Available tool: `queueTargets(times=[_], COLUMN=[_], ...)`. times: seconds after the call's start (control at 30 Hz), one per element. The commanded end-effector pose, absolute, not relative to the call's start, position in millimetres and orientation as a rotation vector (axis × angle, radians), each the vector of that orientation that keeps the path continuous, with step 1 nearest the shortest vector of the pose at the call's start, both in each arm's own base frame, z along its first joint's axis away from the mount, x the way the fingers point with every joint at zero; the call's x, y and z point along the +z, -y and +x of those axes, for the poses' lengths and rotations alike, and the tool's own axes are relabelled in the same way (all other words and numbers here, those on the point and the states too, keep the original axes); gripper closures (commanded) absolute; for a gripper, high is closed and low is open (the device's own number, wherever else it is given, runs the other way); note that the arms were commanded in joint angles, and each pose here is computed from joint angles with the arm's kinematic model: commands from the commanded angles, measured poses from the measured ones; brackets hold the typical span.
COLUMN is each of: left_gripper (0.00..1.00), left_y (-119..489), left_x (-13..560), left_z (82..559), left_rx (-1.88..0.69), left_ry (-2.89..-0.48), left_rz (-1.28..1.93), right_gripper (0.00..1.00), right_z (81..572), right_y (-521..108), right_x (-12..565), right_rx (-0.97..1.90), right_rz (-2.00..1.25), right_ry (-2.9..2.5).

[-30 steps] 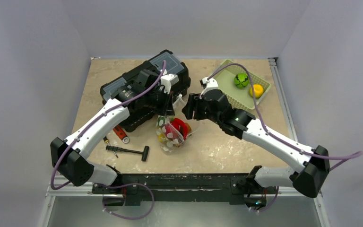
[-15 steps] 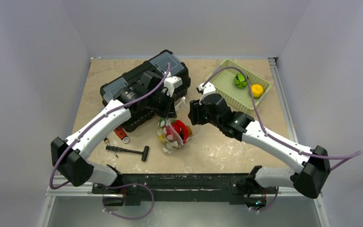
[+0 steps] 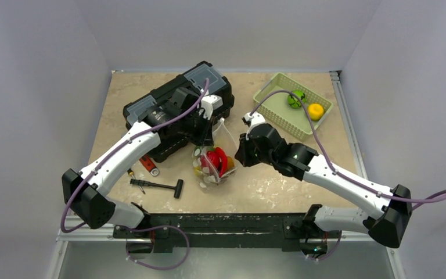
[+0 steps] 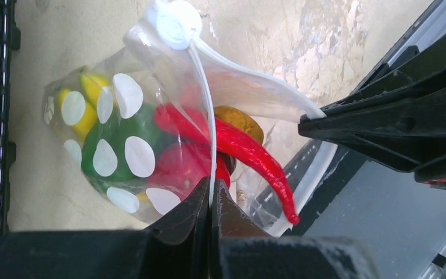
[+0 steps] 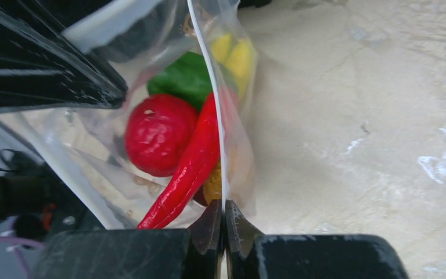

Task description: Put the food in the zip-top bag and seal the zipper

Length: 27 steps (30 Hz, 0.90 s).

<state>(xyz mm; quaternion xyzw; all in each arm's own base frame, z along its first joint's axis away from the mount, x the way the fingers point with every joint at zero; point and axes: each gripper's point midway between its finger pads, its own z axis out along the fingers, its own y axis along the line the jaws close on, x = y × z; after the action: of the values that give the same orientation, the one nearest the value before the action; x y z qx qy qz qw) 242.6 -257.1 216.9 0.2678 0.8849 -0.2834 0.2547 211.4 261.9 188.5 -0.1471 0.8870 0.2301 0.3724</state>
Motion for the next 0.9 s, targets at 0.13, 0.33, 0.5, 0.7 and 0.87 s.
queueTargets(times=[0.13,0.33,0.5,0.7,0.87], left_gripper=[1.0,1.0,1.0,1.0,0.82], left_y=[251.3,242.2,249.4,247.1,244.3], left_x=[298.5,262.4,243.4,237.8,244.2], left_z=[196.6,188.6,194.8,198.5,197.3], left_rx=[-0.984,-0.951,-0.99,-0.998,-1.042], left_ry=[-2.387,-2.512,-2.503,-2.482,-2.407], left_rz=[0.588,0.45,0.358,0.208,0.116], right_gripper=[1.0,1.0,1.0,1.0,1.0], right_z=[185.2,178.5,175.0,174.3,169.6], right_y=[-314.8,-306.6,-311.1,-313.3,-313.8], right_x=[300.5,293.0,282.3,272.2,271.2], right_rx=[1.091,1.125,1.187,1.229,1.247], right_rz=[-0.33,-0.336,-0.38,-0.386,-0.414], right_ry=[-2.155,-2.089,-1.996,-1.919,-1.898])
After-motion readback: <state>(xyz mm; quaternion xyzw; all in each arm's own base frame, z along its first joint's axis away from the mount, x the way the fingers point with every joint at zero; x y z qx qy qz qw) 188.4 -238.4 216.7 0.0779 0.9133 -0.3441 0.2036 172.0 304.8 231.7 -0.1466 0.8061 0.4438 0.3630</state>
